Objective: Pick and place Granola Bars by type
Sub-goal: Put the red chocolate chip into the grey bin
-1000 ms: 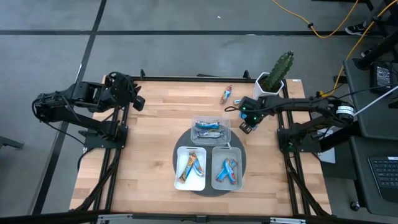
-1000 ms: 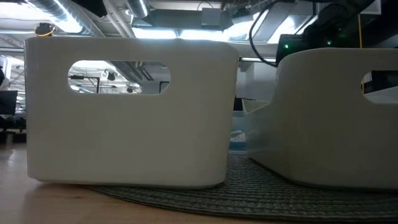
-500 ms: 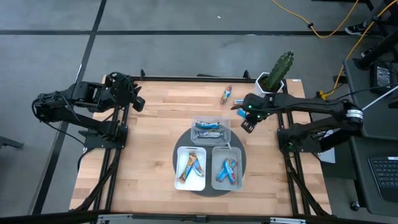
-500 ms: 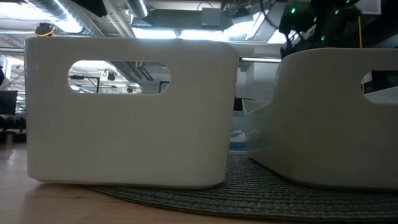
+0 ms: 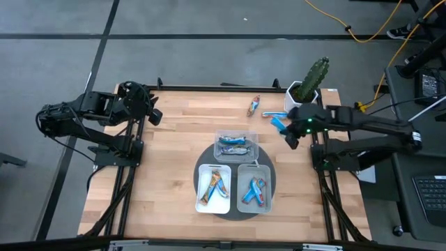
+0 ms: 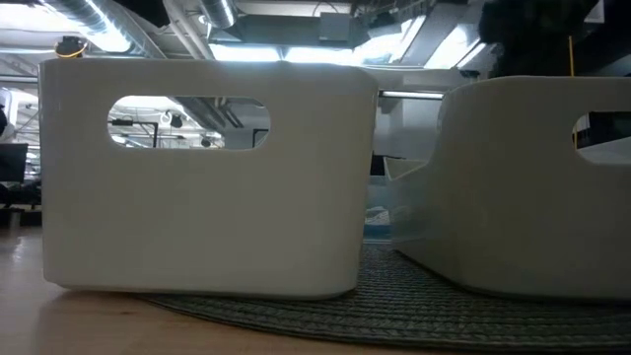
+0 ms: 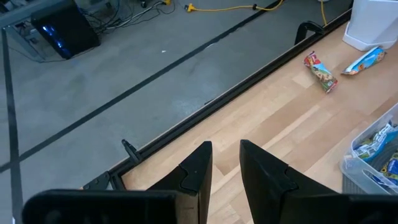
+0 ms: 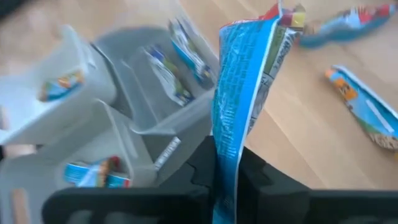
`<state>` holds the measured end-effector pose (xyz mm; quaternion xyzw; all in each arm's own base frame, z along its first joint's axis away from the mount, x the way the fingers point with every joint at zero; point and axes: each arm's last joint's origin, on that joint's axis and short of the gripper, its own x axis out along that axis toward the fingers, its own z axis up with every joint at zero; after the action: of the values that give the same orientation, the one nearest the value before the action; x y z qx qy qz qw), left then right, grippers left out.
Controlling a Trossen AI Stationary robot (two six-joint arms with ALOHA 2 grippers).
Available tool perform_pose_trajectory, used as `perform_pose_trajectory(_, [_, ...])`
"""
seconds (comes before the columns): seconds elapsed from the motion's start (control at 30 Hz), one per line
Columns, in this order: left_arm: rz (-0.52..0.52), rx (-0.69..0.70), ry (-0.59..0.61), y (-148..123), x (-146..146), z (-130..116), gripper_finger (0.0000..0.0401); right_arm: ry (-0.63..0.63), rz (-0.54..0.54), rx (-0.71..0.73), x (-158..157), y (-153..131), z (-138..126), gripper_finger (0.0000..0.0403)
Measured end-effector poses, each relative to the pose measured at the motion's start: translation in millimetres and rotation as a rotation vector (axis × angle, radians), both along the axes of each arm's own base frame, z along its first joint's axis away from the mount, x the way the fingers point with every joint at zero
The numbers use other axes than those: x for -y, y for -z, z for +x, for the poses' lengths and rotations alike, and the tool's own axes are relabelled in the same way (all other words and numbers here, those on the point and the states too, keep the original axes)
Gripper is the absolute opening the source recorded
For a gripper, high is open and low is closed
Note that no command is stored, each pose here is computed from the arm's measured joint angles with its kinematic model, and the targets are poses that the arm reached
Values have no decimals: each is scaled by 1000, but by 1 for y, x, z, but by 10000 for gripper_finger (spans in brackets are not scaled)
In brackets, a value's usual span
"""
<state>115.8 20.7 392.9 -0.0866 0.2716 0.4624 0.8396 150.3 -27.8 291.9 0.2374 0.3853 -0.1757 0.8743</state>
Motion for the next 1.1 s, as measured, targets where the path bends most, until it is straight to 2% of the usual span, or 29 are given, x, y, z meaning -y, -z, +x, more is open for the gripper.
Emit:
perform_pose_trajectory(0.33, [0, 0, 0, 0, 0, 0, 74, -128, -115, 316, -12, -32, -20, 16])
perform_pose_trajectory(0.53, [-1, 0, 1, 0, 0, 0, 74, -206, -130, 422, -19, -41, -19, 41])
perform_pose_trajectory(0.83, [-6, 0, 4, 0, 0, 0, 74, -424, -77, 577, -37, -51, 7, 16])
perform_pose_trajectory(1.0, [-10, 0, 8, 0, 0, 0, 74, -502, -65, 551, -51, -59, 30, 36])
perform_pose_trajectory(1.1, [-9, -4, 12, 0, 0, 0, 74, -562, -80, 522, -61, -68, 47, 35])
